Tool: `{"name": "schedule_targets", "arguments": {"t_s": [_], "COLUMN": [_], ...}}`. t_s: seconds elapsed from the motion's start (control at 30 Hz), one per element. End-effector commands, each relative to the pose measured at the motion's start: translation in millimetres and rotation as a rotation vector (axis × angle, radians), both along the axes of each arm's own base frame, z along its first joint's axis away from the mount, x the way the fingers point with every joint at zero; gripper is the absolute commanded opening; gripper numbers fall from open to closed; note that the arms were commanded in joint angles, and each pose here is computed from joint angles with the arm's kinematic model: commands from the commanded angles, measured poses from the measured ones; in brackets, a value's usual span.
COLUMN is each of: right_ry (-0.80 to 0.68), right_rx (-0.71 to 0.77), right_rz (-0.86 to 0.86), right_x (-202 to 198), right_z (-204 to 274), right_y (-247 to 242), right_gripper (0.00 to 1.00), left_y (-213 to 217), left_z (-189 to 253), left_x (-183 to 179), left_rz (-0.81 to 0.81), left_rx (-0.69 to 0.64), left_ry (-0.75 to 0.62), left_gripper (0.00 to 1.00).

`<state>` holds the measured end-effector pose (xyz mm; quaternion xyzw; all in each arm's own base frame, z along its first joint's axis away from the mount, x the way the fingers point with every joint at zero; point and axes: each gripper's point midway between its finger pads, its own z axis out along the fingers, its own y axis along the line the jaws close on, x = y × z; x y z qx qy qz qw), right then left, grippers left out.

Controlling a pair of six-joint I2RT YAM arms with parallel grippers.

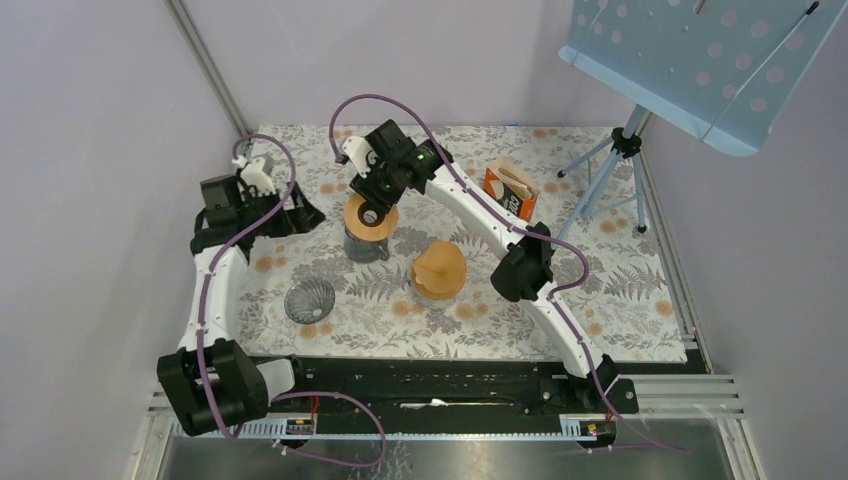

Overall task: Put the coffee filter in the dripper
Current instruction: Pick up the dripper holder from the center of the board, then place the dripper holder onto the coffee server.

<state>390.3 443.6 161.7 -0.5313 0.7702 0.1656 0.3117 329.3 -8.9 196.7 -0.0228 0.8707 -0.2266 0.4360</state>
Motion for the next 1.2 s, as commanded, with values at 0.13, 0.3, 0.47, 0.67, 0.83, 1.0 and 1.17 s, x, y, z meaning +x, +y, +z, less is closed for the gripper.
{"name": "schedule_targets", "arguments": {"t_s": [0.13,0.3,0.47,0.67,0.83,1.0,1.17], "right_ry": [-0.084,-0.108,-0.096,-0.072,-0.040,-0.040,-0.025], "right_rx": [0.097,0.114,0.139,0.198,0.234,0.246,0.261], "right_rz": [-0.209,-0.281,-0.320,-0.378,-0.397,-0.404,-0.415], "right_x": [19,26,25,28,24,22,18], "right_z": [42,53,57,69,76,82,85], "right_y": [-1,-7,-9,-11,-12,-14,-15], "right_gripper": [0.15,0.23,0.23,0.22,0.22,0.23,0.24], "left_y": [-56,-68,-76,-93,-99,-97,-95], "left_z": [41,42,36,30,27,19,12], "left_x": [20,35,44,50,59,68,74], "left_rz": [-0.088,0.003,0.060,0.084,0.109,0.129,0.136], "left_rx": [-0.088,-0.082,-0.081,-0.041,0.010,0.072,0.121], "left_ry": [-0.161,-0.140,-0.120,-0.110,-0.112,-0.098,-0.092], "left_gripper": [0.93,0.93,0.95,0.95,0.96,0.96,0.94]}}
